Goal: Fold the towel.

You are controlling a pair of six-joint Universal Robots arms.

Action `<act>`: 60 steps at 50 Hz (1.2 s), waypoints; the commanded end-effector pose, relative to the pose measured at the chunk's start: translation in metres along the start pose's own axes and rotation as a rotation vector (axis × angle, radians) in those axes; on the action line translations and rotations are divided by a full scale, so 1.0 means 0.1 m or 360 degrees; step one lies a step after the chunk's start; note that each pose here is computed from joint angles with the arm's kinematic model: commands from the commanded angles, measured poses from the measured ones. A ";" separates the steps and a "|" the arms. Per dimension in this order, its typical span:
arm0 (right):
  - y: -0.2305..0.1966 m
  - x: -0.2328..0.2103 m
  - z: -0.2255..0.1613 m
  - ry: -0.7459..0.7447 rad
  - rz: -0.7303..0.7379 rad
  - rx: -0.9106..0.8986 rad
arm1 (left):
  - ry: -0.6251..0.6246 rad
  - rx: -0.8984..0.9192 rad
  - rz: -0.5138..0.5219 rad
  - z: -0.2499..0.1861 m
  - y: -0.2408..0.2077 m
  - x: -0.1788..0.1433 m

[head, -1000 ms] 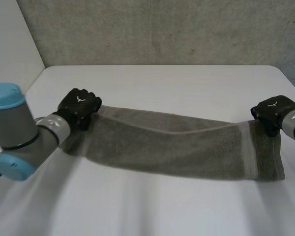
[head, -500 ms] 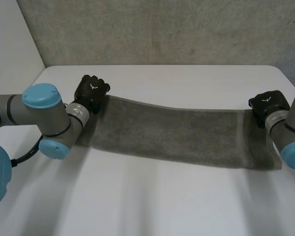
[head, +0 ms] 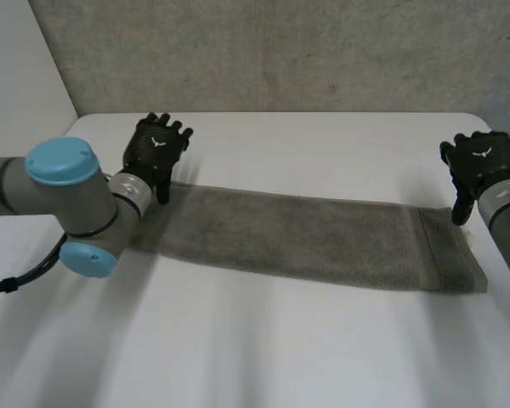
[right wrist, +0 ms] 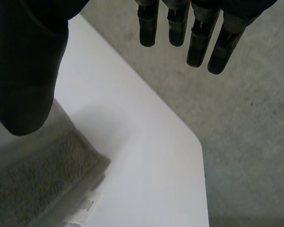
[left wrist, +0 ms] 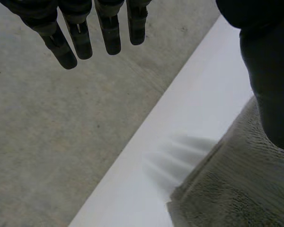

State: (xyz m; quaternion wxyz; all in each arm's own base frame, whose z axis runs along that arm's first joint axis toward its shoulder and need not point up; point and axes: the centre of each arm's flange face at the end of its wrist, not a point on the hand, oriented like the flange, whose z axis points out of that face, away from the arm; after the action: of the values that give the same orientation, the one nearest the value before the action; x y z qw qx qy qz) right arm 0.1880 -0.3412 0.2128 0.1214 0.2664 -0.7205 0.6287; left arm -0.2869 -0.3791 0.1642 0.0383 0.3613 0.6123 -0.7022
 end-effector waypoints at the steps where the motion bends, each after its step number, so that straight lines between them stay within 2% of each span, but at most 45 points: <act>1: -0.05 -0.03 -0.34 -0.0098 0.0011 0.0039 | -0.0005 -0.0015 -0.0026 -0.25 -0.14 -0.12; 6: 0.05 -0.12 -0.52 -0.0176 -0.0001 -0.0004 | 0.0008 -0.0086 -0.0101 -0.42 -0.06 -0.14; 14: 0.42 -0.08 -0.60 -0.0305 0.0075 -0.0198 | 0.0079 -0.0134 -0.0353 -0.65 -0.05 -0.06; 34: 1.01 -0.24 -0.34 -0.0417 0.0147 -0.0463 | 0.0093 -0.0136 -0.0375 -0.68 -0.05 -0.06; 44: 0.99 0.05 -0.18 -0.0125 0.0092 -0.0375 | 0.0098 -0.0135 -0.0376 -0.69 -0.05 -0.05; 52: 0.89 0.45 -0.10 0.0049 -0.0151 -0.0338 | 0.0091 -0.0131 -0.0374 -0.69 -0.07 -0.06; 54: 0.90 0.63 -0.02 0.0103 -0.0333 -0.0365 | 0.0077 -0.0111 -0.0372 -0.70 -0.12 -0.10; 55: 0.90 0.63 -0.02 0.0103 -0.0334 -0.0365 | 0.0077 -0.0111 -0.0372 -0.70 -0.12 -0.10; 57: 0.83 0.85 0.05 0.0184 -0.0537 -0.0368 | 0.0067 -0.0092 -0.0371 -0.70 -0.17 -0.13; 60: 0.77 0.91 0.09 0.0218 -0.0617 -0.0357 | 0.0063 -0.0084 -0.0369 -0.71 -0.19 -0.14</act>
State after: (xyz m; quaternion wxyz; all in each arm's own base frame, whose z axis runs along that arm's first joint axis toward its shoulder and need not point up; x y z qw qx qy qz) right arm 0.0877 -0.3486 0.1735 0.2435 0.3033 -0.7470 0.5393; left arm -0.2538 -0.3180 0.1803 -0.0465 0.3030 0.6750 -0.6711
